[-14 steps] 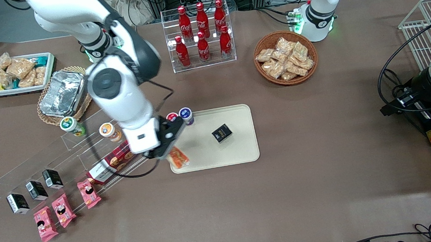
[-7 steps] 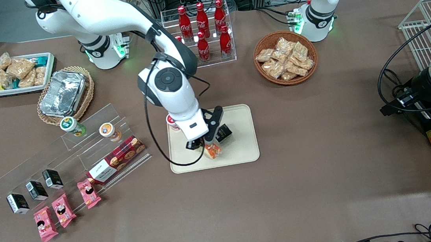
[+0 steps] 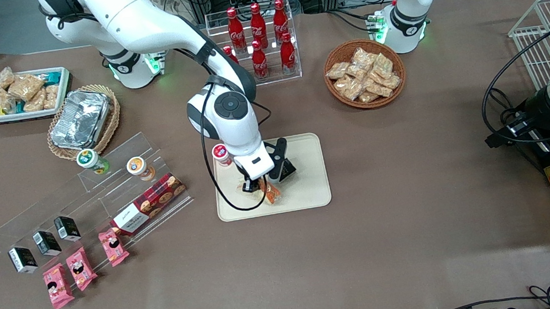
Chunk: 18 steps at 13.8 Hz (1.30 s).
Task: Place sandwich on tray
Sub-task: 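Carry the sandwich over the cream tray beside the black box, then lower the sandwich onto the tray, open the right gripper and withdraw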
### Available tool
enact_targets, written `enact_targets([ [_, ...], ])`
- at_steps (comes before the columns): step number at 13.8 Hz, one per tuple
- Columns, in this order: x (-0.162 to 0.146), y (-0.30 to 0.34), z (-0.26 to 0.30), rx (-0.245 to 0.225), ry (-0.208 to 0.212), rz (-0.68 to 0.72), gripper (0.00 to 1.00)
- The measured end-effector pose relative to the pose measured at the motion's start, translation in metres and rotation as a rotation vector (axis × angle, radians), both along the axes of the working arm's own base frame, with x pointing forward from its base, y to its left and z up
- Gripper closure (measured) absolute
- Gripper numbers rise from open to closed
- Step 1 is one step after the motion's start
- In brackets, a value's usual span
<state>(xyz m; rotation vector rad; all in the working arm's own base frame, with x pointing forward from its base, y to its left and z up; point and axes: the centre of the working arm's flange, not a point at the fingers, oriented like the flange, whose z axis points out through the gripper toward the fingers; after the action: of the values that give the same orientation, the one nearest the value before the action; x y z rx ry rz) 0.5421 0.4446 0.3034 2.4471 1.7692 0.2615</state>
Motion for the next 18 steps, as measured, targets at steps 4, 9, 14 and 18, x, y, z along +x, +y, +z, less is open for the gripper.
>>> enact_targets([
  [4,-0.003,-0.002,-0.036,0.0,0.004,0.003,0.85],
  [9,0.001,-0.004,-0.041,0.009,-0.004,-0.002,0.53],
  [14,0.014,-0.01,0.001,0.135,0.01,-0.117,0.04],
  [18,0.051,-0.074,0.067,0.229,0.041,-0.286,0.0],
])
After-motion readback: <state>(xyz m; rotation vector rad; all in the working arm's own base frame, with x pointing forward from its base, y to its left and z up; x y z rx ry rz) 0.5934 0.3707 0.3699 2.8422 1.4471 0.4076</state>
